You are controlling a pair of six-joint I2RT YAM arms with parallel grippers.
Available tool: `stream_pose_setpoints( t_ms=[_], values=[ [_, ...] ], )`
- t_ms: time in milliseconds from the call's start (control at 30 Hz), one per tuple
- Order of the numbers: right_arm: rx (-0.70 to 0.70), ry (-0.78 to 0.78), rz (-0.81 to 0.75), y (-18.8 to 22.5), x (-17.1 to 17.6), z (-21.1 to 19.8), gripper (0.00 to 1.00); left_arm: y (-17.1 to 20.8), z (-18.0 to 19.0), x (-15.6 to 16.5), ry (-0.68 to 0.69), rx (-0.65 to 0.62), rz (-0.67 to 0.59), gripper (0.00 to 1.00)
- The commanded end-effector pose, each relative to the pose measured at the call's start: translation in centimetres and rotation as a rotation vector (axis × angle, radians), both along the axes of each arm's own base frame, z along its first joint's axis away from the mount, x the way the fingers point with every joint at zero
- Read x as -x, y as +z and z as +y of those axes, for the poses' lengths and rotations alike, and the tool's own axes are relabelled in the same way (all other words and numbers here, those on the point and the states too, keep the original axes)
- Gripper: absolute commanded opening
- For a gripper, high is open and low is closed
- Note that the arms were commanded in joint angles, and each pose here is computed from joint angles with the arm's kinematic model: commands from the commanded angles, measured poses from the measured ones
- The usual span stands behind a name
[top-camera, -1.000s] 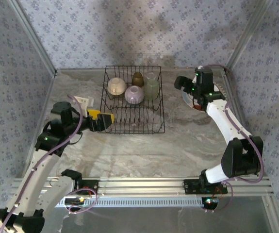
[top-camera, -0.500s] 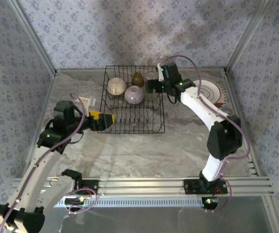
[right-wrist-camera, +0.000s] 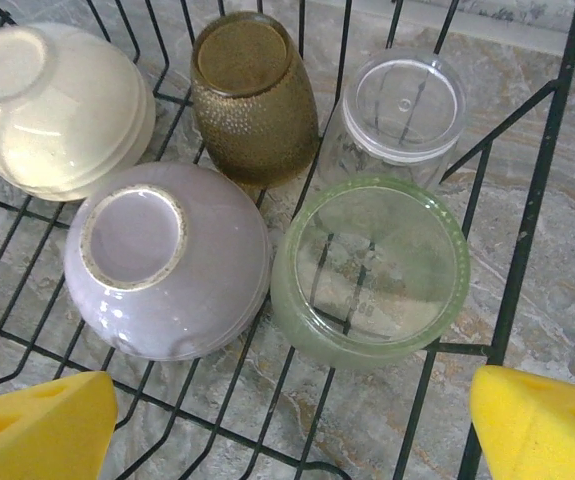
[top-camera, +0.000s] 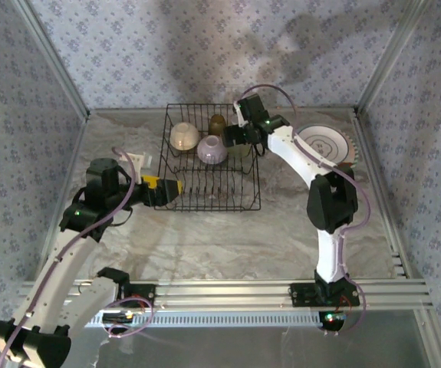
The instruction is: Unload the mixed dishes from the dish rack
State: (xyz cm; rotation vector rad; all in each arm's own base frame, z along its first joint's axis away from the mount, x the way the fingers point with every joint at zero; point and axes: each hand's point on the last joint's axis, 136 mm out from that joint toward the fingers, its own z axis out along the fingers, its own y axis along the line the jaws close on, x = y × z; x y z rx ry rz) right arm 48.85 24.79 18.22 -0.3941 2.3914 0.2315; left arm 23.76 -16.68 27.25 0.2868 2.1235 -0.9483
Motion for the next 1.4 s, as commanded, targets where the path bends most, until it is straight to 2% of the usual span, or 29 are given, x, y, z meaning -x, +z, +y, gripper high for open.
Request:
stream_pose_setpoints(
  t_ms=[0,600,1100,1367],
  values=[
    [0.043,-0.009,0.029,-0.9,-0.5,-0.8,0.93,0.2,0.2,0.0,0.0,-0.006,-0.009,0.99],
    [0.038,-0.047,0.036,-3.5,-3.4,-1.2,0.88,0.8,-0.6,0.0,-0.014,0.072,0.001,0.99],
    [-0.009,-0.053,0.015,-3.8,-4.7,-1.1,0.75,1.0,-2.3,-1.1,-0.007,0.196,0.021,0.99],
    [-0.047,-0.066,-0.041,-1.6,-4.5,-1.4,0.63,0.3,-2.3,-1.6,0.026,0.203,0.051,0.99]
  ],
)
